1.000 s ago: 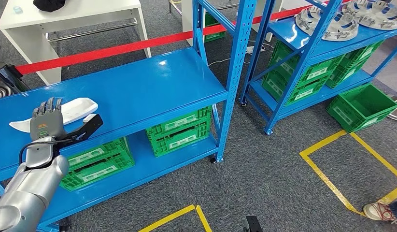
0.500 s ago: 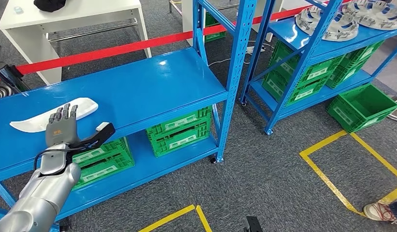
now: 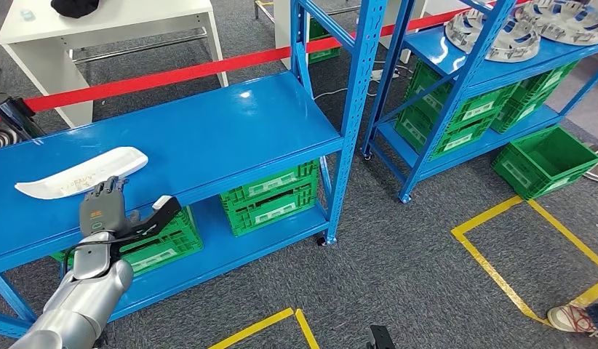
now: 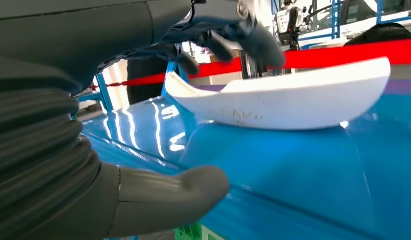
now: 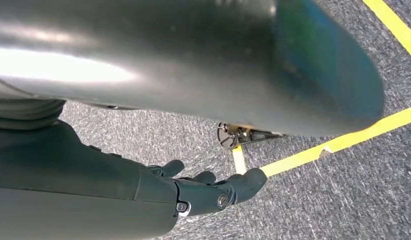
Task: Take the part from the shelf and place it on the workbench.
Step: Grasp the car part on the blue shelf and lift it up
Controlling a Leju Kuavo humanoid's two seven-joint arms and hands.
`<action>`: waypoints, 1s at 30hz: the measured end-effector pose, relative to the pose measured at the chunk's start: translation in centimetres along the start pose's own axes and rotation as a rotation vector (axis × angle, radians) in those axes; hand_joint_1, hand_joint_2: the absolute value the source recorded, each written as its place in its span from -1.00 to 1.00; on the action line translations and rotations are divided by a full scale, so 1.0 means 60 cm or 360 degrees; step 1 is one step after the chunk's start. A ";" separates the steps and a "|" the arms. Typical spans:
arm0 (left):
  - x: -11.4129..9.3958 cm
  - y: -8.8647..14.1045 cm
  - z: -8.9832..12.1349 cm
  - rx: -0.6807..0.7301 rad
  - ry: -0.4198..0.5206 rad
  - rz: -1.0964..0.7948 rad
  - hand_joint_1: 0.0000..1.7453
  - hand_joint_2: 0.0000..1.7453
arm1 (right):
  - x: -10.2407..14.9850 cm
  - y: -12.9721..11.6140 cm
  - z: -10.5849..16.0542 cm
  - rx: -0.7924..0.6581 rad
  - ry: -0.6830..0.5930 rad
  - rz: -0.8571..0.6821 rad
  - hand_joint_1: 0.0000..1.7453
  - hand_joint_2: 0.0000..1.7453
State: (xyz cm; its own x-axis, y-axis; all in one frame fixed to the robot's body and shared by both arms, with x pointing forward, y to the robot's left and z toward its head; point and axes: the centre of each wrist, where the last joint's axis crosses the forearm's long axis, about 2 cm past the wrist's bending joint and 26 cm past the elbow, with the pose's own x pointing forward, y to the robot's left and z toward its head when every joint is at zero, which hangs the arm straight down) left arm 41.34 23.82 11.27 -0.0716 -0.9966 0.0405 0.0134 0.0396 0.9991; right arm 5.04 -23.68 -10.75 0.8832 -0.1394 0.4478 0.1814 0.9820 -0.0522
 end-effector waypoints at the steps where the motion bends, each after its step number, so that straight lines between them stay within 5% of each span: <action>1: 0.000 -0.004 0.003 -0.0003 0.0000 0.0005 0.80 1.00 | 0.000 0.000 0.000 0.0000 -0.0002 0.0000 -1.00 -1.00; 6: 0.002 -0.017 0.012 -0.0026 0.0002 0.0016 0.76 1.00 | -0.001 0.000 0.000 -0.0003 -0.0005 -0.0004 -1.00 -1.00; 11: 0.002 -0.020 0.014 -0.0033 0.0003 0.0021 0.49 1.00 | -0.001 0.000 0.000 -0.0002 -0.0005 -0.0002 -1.00 -1.00; 20: -0.004 -0.027 0.020 0.0015 0.0029 0.0100 -0.94 1.00 | -0.001 0.000 0.000 0.0008 -0.0008 0.0023 -1.00 -1.00; 24: -0.013 -0.027 0.022 0.0091 0.0021 0.0218 -1.00 -1.00 | -0.001 0.000 0.000 0.0019 -0.0009 0.0030 -1.00 -1.00; 30: -0.019 0.007 -0.002 0.0160 -0.0026 0.0312 -1.00 -1.00 | -0.002 -0.001 0.000 0.0021 -0.0012 0.0019 -1.00 -1.00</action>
State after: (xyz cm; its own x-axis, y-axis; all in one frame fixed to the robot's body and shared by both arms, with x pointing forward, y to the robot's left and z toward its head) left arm 41.57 24.97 11.62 -0.0936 -0.9678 0.2335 -0.0709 0.2404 0.9681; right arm 4.94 -23.71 -10.77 0.8820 -0.1266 0.4539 0.1651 0.9852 -0.0460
